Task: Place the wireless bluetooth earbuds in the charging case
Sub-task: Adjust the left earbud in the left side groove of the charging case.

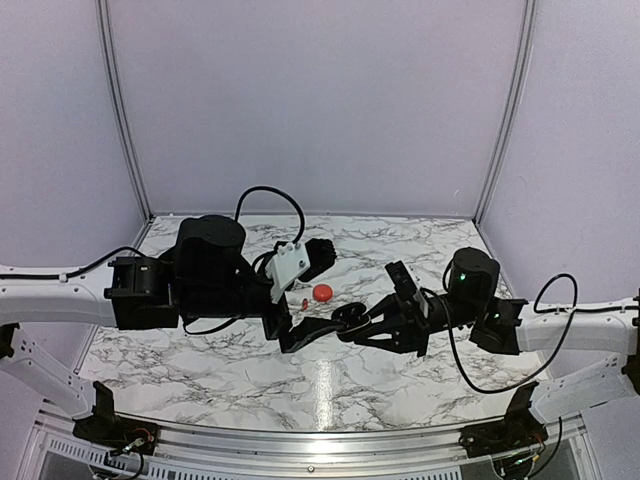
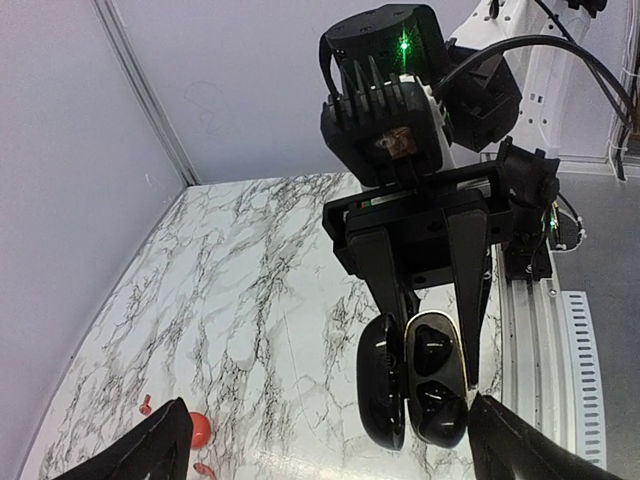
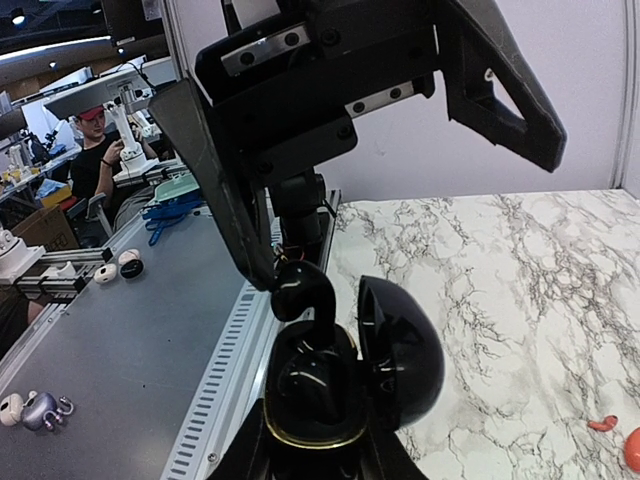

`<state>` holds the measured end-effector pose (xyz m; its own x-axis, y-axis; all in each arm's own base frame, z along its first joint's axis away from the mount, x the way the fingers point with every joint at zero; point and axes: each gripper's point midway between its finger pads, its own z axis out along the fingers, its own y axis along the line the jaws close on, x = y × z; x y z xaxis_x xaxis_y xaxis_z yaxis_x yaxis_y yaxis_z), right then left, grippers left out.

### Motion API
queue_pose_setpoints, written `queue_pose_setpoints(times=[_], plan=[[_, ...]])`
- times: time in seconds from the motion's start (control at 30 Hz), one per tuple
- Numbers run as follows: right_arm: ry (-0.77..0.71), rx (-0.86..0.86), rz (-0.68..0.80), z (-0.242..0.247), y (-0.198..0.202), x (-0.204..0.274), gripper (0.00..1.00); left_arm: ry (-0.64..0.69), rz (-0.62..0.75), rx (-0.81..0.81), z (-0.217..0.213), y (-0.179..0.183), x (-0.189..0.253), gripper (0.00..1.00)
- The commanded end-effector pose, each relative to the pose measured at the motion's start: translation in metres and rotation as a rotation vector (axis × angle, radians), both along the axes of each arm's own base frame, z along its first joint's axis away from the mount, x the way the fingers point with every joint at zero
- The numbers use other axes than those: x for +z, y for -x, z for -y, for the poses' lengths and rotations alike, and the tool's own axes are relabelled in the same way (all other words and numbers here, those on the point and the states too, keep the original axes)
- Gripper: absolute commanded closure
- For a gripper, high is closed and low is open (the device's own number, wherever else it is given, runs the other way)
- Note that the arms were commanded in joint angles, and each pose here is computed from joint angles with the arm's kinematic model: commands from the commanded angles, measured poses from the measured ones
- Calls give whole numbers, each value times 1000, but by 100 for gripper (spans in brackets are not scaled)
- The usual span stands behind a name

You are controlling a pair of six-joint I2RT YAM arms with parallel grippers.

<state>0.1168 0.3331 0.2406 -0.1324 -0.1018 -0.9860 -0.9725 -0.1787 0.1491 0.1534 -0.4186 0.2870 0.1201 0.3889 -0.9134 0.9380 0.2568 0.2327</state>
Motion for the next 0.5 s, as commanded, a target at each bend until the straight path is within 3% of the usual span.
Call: queue_pose_setpoints(times=[0.0,0.47], plan=[[-78,27,78,-1,7,33,100,-20,-8,79,-2,-16,-1,1],[-101,23,86,-2,6,43,100,-21,-23,102,3,-21,-3,1]])
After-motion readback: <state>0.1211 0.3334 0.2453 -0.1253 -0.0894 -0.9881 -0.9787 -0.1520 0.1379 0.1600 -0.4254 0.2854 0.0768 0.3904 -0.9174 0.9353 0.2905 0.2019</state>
